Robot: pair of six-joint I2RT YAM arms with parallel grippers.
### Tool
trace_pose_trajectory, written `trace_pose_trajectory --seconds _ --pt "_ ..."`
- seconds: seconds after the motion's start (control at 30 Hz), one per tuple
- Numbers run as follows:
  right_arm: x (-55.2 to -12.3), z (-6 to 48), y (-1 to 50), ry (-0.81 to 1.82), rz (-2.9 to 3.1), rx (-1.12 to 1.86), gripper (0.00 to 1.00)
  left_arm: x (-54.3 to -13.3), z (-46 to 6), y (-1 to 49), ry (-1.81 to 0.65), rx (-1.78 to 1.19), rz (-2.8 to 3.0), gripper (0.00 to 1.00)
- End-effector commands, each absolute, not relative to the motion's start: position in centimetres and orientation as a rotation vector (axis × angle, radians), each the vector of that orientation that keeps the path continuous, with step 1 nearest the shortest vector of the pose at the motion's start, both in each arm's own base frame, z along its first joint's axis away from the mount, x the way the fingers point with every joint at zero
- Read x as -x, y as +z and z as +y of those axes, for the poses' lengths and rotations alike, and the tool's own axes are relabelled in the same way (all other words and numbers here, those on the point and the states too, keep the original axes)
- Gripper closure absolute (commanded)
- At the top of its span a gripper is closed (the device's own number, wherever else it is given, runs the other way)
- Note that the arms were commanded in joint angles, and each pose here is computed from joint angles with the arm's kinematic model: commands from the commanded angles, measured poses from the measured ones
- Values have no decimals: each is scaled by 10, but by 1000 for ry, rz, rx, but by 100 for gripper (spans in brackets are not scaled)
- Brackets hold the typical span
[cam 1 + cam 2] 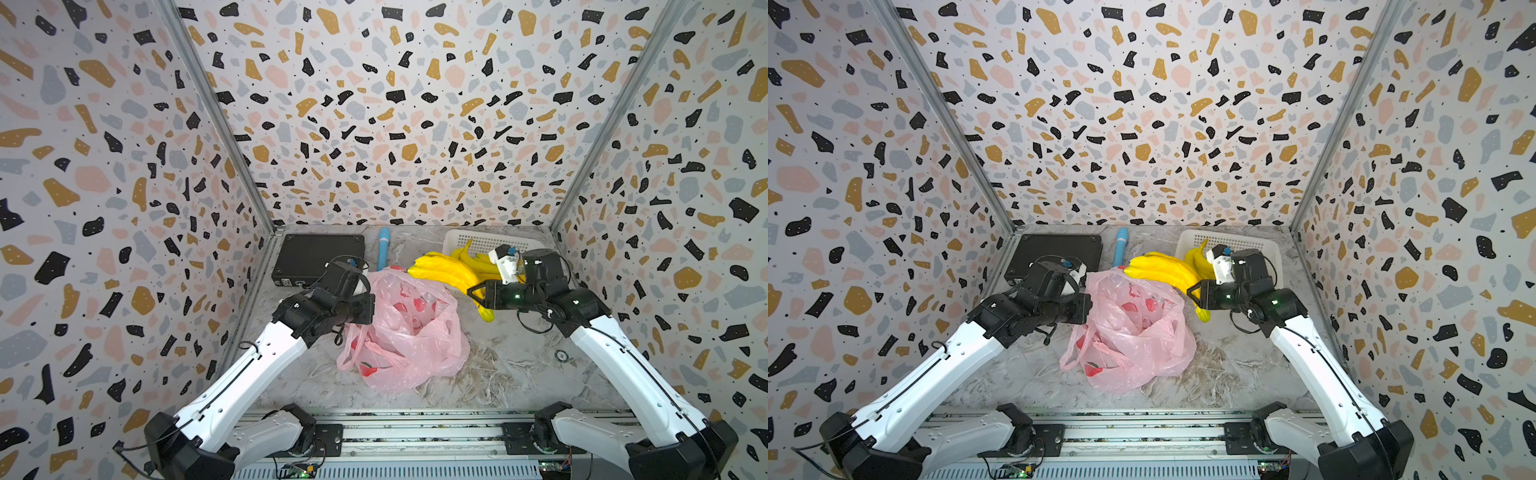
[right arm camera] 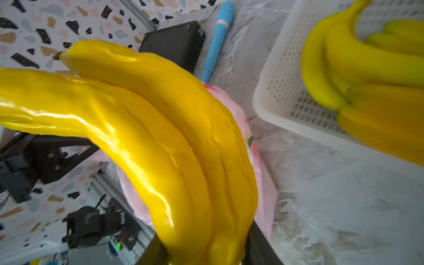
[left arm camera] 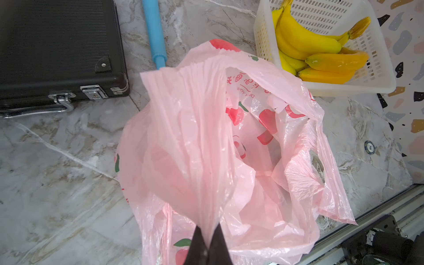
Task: Place the banana into a plastic bag & tie a knot
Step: Place the banana into the plastic bag.
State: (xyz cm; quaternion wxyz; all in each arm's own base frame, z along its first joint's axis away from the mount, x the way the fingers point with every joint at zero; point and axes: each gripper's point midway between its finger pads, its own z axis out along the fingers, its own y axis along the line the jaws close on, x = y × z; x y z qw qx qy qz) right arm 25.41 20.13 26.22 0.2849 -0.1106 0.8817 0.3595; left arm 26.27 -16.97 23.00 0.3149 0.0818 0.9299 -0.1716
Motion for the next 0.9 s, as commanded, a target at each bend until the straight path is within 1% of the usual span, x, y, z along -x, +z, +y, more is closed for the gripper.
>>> trace_pose_trajectory --seconds 0.0,0.13,0.27,0.33,0.43,0.5,0.6,0.73,0.87 --pt "-226 231 280 1193 2313 387 60 -266 -165 236 -441 -190 2421 100" --pt "-216 252 264 1242 2364 437 60 -266 -168 236 -459 -191 2418 100" --pt "-221 267 240 1326 2430 377 60 -265 -172 238 -491 -195 2414 100" --pt "-223 270 227 1345 2481 335 66 -264 -173 240 -508 -198 2409 100" --pt "-226 270 209 1296 2582 300 70 -262 -176 241 -535 -204 2406 100" --pt "-230 266 198 1234 2641 258 71 -261 -177 241 -548 -207 2405 100" --pt "-231 264 181 1189 2741 201 78 -258 -180 244 -581 -215 2391 100" --pt "-232 260 166 1126 2820 141 76 -250 -190 254 -679 -254 2371 100" --pt "-237 246 160 975 2874 42 75 -242 -200 261 -766 -296 2364 100"
